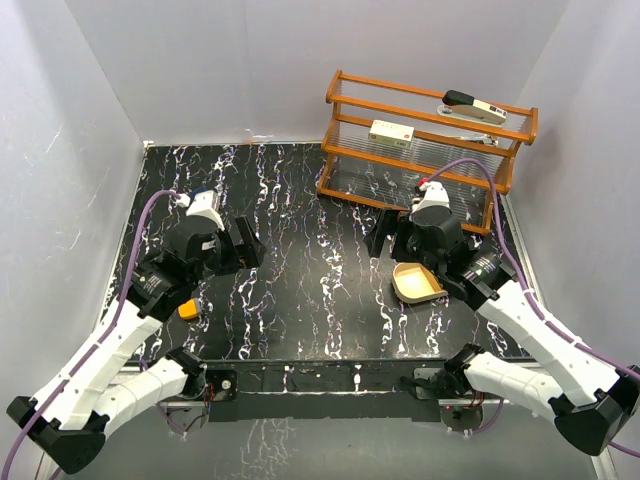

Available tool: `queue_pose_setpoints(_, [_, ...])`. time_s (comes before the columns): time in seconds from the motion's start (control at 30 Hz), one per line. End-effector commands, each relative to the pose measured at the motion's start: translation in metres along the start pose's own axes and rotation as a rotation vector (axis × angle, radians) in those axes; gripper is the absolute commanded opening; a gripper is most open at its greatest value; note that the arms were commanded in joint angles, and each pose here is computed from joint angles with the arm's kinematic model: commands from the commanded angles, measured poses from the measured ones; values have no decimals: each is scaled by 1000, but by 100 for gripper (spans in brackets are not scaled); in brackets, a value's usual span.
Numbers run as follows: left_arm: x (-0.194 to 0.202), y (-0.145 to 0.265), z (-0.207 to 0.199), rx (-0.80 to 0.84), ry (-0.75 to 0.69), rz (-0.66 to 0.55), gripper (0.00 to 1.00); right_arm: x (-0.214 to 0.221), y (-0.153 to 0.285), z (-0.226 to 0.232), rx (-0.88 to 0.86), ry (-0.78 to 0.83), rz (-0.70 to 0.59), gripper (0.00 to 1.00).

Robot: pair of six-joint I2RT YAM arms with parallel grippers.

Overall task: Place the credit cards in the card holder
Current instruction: Move the card holder to the center of the board.

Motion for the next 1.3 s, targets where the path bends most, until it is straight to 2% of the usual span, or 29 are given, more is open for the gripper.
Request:
queue_pose_setpoints(0.0, [-14,11,-6,29,2,-78,99,-19,9,4,-31,-23,-92,98])
queue_pose_setpoints(0.17, [-14,3,-3,-17,-30,-74,99,-20,10,5,-37,-25,-86,98])
queue_pose_setpoints(0.37, [-17,-20,5,-178,-95,-81,99,-23,12,5,-30,-25,-90,98])
queue_pose_setpoints(0.5, [-10,-49,4,-179,-229,-7,99,-25,16,7,-40,-31,-87,98])
queue_pose_setpoints(0.63, [-8,-82,12,-344,-304,60,98,-26,18,8,-59,-33,-91,98])
queue_pose_setpoints(0.73, [-6,-111,17,-379,-349,135,98,-27,20,6,-37,-32,-101,98])
queue_pose_setpoints(0.87, [-25,-141,34,-443,-289,178,96,-29,24,4,-34,-39,-122,98])
queue_pose_setpoints(1.0, [-63,-163,66,-546,-179,130,90,-32,31,8,-82,-57,-145,98])
queue_pose_setpoints(1.13, [-100,-182,94,-589,-43,60,76,-34,38,11,-131,-65,-179,98])
queue_pose_setpoints(1.23, [-123,-197,112,-611,41,18,70,-37,44,12,-150,-70,-204,98])
queue_pose_setpoints(1.27, [-129,-202,117,-618,62,8,64,-38,47,12,-157,-72,-211,98])
Point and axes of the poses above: each gripper's point midway between its finger pads, its own y axis back along the fingers, its own z axis along the line the jaws close on, x = y × z, the point moved 8 cm from there along y, back along the fingers, and after that the axes turned 10 degrees about y, right-handed, at the moved point
